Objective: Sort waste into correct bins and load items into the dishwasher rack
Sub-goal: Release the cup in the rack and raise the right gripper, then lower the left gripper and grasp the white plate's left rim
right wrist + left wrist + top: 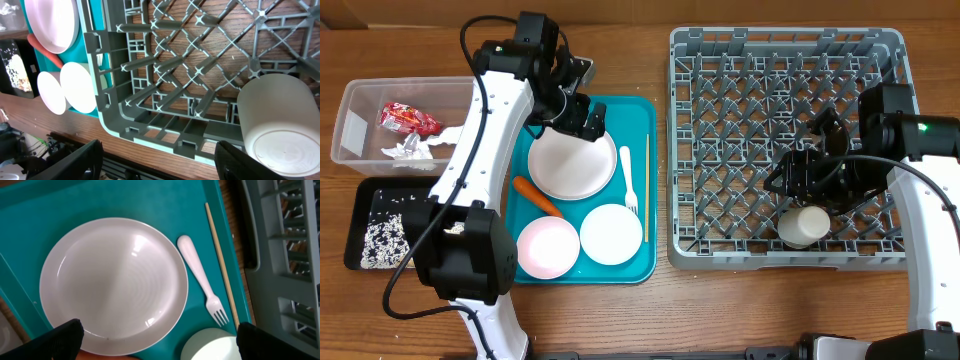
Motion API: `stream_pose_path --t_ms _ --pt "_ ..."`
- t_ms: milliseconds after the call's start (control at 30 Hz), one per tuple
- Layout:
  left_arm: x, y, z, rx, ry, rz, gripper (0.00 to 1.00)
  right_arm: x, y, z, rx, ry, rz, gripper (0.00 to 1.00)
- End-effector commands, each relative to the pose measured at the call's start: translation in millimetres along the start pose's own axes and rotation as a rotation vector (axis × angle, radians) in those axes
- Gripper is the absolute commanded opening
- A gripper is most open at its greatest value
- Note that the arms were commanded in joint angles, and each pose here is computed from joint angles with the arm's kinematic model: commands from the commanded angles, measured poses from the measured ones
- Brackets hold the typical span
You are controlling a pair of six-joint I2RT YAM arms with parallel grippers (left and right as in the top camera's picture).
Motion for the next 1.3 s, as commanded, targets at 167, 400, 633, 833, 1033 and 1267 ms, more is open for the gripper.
stream_pose_path --t_ms 167,400,633,833,1033,1267 --pt "29 4 0 -0.054 0.269 -0.265 1.00 3 1 -3 -0.020 0.024 -0.013 0.75" --pt "38 4 7 -0.087 0.361 -0.326 1.00 3 1 -3 -0.020 0.022 -0.014 0.75" --pt "44 3 24 -0.094 0.359 -0.308 0.91 2 1 -3 -0.018 0.015 -0.014 0.76" --pt "54 -8 59 -0.063 0.365 -0.277 1.00 1 1 -3 -0.013 -0.004 -0.014 0.76" --pt "62 -18 78 -0.037 0.389 -0.280 0.95 1 0 -3 -0.011 -0.007 -0.013 0.76" --pt "74 -27 93 -0.032 0.407 -0.299 0.95 1 -1 -3 -0.005 -0.008 -0.010 0.75"
Point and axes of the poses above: each gripper's point midway between its finger pads, its own z axis out along the fingers, its own x axis along the line the jaws close on, y = z × x, the point moved 10 cm from there along -z, back along the fingers, and after that the axes turned 14 degrees about -z, right-handed, at the moved point
